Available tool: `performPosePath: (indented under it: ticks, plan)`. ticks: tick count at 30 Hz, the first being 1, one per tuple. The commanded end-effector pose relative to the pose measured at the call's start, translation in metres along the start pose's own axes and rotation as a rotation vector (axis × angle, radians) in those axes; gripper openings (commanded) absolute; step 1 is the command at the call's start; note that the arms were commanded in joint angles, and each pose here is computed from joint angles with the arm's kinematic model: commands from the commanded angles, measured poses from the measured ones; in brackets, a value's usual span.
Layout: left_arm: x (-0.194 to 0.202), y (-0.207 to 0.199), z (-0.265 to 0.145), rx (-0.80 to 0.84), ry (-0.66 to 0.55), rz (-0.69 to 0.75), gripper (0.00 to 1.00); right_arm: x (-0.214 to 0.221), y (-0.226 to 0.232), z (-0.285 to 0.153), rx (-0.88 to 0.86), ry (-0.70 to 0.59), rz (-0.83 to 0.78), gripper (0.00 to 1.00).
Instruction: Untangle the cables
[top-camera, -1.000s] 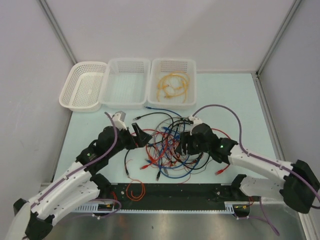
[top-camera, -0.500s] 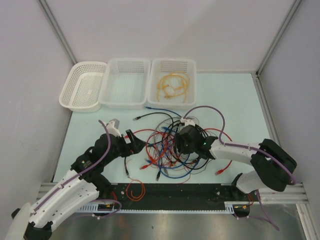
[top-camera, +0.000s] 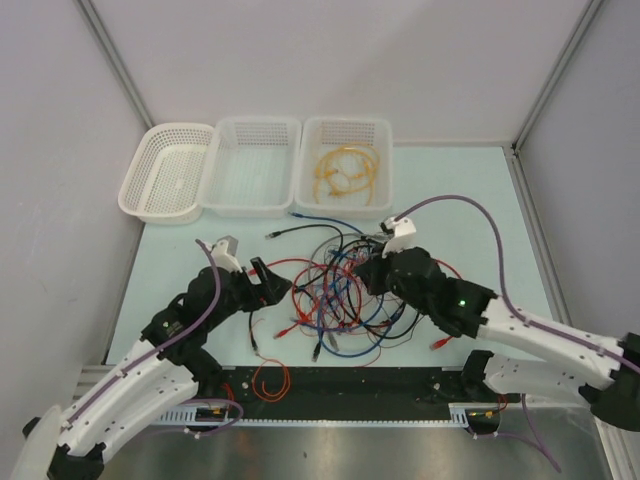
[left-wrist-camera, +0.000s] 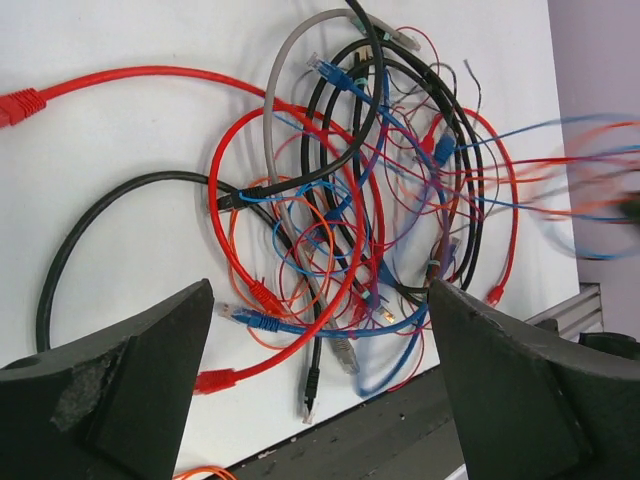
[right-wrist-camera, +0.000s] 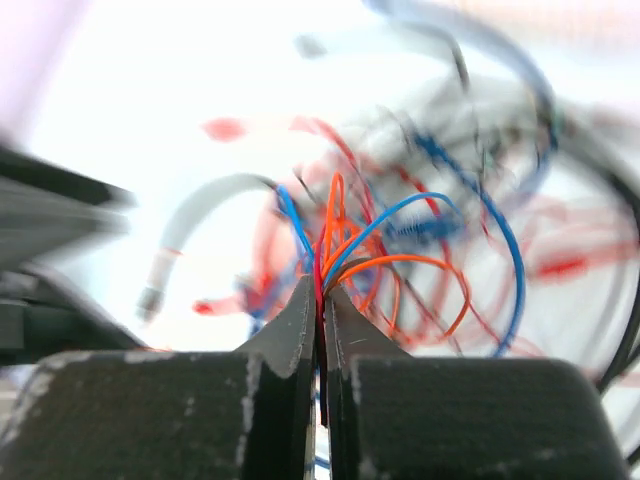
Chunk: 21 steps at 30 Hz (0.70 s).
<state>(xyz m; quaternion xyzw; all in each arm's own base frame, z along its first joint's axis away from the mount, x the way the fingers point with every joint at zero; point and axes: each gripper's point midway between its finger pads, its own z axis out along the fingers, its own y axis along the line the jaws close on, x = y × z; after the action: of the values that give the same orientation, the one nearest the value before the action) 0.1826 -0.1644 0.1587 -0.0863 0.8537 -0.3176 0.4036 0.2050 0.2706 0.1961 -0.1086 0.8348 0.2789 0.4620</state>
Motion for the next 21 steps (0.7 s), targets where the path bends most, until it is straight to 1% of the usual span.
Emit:
performPosePath:
  ticks: [1, 3, 4, 8, 9, 10, 12, 13, 17, 20, 21]
  plan:
    - [-0.036, -0.031, -0.005, 0.085, -0.108, 0.048, 0.94, -0.084, 0.029, -0.060, -0.052, -0.244, -0.064, 0.00]
    - [-0.048, -0.042, -0.009, 0.120, -0.147, 0.077, 0.94, -0.092, 0.040, -0.075, -0.093, -0.263, -0.095, 0.00]
    - [-0.055, -0.048, -0.011, 0.140, -0.172, 0.088, 0.94, -0.104, 0.045, -0.087, -0.115, -0.292, -0.089, 0.00]
    - [-0.086, -0.075, -0.029, 0.223, -0.280, 0.172, 0.96, -0.122, 0.068, -0.113, -0.205, -0.342, -0.099, 0.00]
    - [-0.092, -0.083, -0.035, 0.259, -0.306, 0.186, 0.97, -0.124, 0.069, -0.115, -0.211, -0.344, -0.099, 0.00]
    - [-0.102, -0.097, -0.042, 0.321, -0.360, 0.212, 0.97, -0.123, 0.071, -0.115, -0.214, -0.335, -0.098, 0.00]
    - [-0.104, -0.112, -0.050, 0.416, -0.393, 0.247, 0.97, -0.126, 0.076, -0.118, -0.233, -0.335, -0.089, 0.00]
    - [-0.114, -0.125, -0.057, 0.478, -0.453, 0.264, 0.96, -0.127, 0.079, -0.118, -0.246, -0.331, -0.079, 0.00]
    - [-0.100, -0.145, -0.049, 0.617, -0.425, 0.318, 0.91, -0.127, 0.089, -0.120, -0.286, -0.320, -0.051, 0.00]
    - [-0.085, -0.157, -0.042, 0.708, -0.378, 0.332, 0.84, -0.127, 0.094, -0.121, -0.307, -0.310, -0.033, 0.00]
    - [-0.084, -0.163, -0.044, 0.748, -0.386, 0.341, 0.83, -0.126, 0.095, -0.120, -0.312, -0.304, -0.031, 0.00]
